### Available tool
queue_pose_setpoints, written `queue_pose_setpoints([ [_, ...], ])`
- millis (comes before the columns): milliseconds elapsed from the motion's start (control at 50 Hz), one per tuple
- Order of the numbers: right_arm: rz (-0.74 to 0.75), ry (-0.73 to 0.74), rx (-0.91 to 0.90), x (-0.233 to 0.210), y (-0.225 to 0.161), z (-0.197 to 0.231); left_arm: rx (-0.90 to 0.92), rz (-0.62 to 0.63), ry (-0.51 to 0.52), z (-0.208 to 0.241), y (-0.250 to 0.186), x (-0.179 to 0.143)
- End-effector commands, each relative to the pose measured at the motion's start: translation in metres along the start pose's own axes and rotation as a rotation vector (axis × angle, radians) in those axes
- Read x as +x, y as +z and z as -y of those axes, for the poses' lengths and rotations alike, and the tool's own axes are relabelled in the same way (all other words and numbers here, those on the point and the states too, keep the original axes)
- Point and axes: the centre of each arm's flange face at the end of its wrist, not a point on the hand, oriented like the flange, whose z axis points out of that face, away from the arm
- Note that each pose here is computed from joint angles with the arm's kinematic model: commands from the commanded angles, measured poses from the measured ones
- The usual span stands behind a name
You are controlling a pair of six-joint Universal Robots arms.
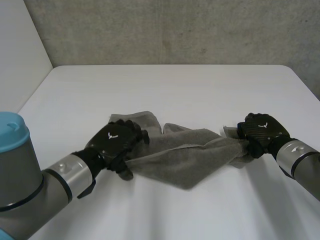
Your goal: Fold the towel.
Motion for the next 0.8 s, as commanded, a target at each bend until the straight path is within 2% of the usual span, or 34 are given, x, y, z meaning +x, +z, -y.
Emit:
queue_pose_setpoints([
  [20, 0.016, 0.005, -0.013, -0.004, 0.0, -0.004, -0.042, 0.0, -0.018, -0.015, -0.003, 0.001],
  [200, 0.022, 0.024, -0.012, -0.005, 0.0, -0.004, -0.116, 0.064, -0.042, -0.037, 0.009, -0.014],
  [520, 0.036, 0.026, -0.017, -0.009, -0.001, -0.006, -0.131, 0.122, -0.035, -0.058, 0.044, -0.032],
  [800, 0.04, 0.028, -0.02, -0.009, -0.002, -0.006, -0.12, 0.137, -0.027, -0.059, 0.06, -0.038],
])
